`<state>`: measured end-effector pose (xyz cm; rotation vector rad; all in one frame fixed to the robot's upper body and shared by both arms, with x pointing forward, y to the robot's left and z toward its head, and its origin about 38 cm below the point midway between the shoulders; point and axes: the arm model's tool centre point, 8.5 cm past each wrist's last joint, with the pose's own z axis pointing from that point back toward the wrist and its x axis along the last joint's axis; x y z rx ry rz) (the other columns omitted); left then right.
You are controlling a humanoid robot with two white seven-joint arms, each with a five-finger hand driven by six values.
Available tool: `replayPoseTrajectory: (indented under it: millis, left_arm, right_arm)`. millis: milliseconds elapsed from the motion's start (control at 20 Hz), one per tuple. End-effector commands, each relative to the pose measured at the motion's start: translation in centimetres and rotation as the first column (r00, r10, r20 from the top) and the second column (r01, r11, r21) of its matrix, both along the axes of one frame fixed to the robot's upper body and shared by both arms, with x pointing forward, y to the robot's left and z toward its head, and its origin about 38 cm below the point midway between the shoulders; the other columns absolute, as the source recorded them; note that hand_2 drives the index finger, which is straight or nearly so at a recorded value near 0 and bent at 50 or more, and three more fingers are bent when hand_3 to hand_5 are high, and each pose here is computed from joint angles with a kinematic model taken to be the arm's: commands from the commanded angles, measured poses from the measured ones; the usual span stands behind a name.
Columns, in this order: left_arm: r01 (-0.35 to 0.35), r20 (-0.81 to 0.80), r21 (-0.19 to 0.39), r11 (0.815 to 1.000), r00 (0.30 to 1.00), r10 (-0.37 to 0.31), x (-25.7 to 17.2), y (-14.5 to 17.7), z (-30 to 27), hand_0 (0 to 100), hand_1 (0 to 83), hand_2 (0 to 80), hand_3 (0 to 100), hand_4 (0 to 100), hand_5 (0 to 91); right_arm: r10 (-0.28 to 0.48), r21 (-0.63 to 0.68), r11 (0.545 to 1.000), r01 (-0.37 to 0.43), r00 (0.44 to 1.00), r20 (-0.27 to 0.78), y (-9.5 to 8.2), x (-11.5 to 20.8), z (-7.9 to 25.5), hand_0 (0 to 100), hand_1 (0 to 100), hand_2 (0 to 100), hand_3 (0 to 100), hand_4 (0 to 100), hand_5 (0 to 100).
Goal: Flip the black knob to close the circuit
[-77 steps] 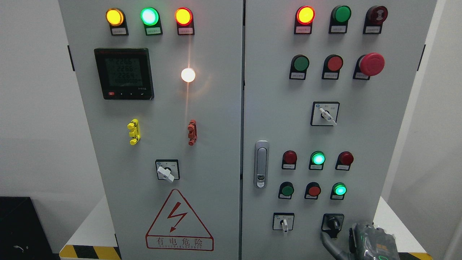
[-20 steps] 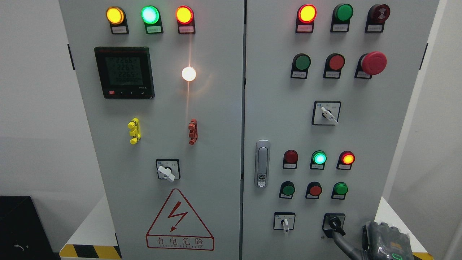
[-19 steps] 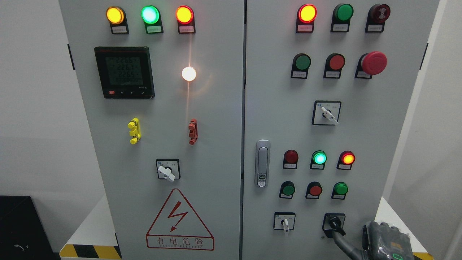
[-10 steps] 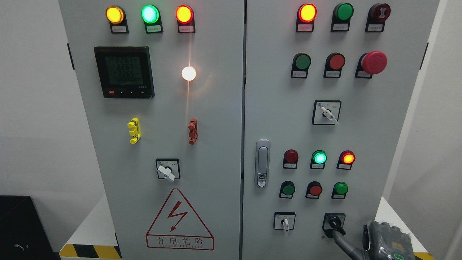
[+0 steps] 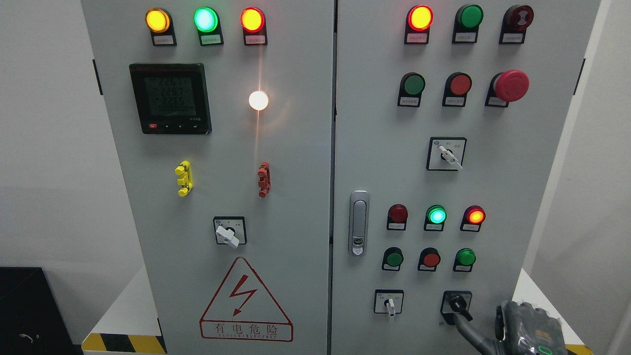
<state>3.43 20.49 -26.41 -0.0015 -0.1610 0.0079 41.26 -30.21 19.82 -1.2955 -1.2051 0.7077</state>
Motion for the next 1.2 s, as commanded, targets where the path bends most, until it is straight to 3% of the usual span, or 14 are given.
replayPoseTrajectory:
  millis: [0, 550, 900, 1150]
  left_arm:
    - [-0.002, -0.006, 0.001, 1.000, 1.000, 0.002, -0.4, 0.0, 0.0, 12, 55.6, 0.0, 0, 0, 0.0]
    - [0.000, -0.006, 0.001, 1.000, 1.000, 0.000, -0.4, 0.0, 0.0, 12, 55.6, 0.0, 0, 0, 0.0]
    - [0.000, -0.006, 0.001, 1.000, 1.000, 0.000, -0.4, 0.0, 0.0, 12, 55.6, 0.0, 0, 0, 0.0]
    - [0.000, -0.006, 0.001, 1.000, 1.000, 0.000, -0.4, 0.0, 0.0, 12, 55.6, 0.0, 0, 0, 0.0]
  right_arm:
    - [0.006, -0.003, 1.000, -0.006, 1.000, -0.010, 0.2, -0.2, -0.5, 0, 0, 91, 100, 99, 100]
    - [0.119, 0.016, 0.993, -0.119, 0.993, -0.025, 3.7, -0.5, -2.1, 0, 0, 91, 100, 99, 100]
    - [0.173, 0.024, 0.984, -0.174, 0.983, 0.055, 4.5, -1.0, -2.1, 0, 0, 91, 100, 99, 100]
    - [0.249, 0.073, 0.963, -0.260, 0.959, 0.138, 5.2, -1.5, -1.9, 0, 0, 82, 100, 94, 93]
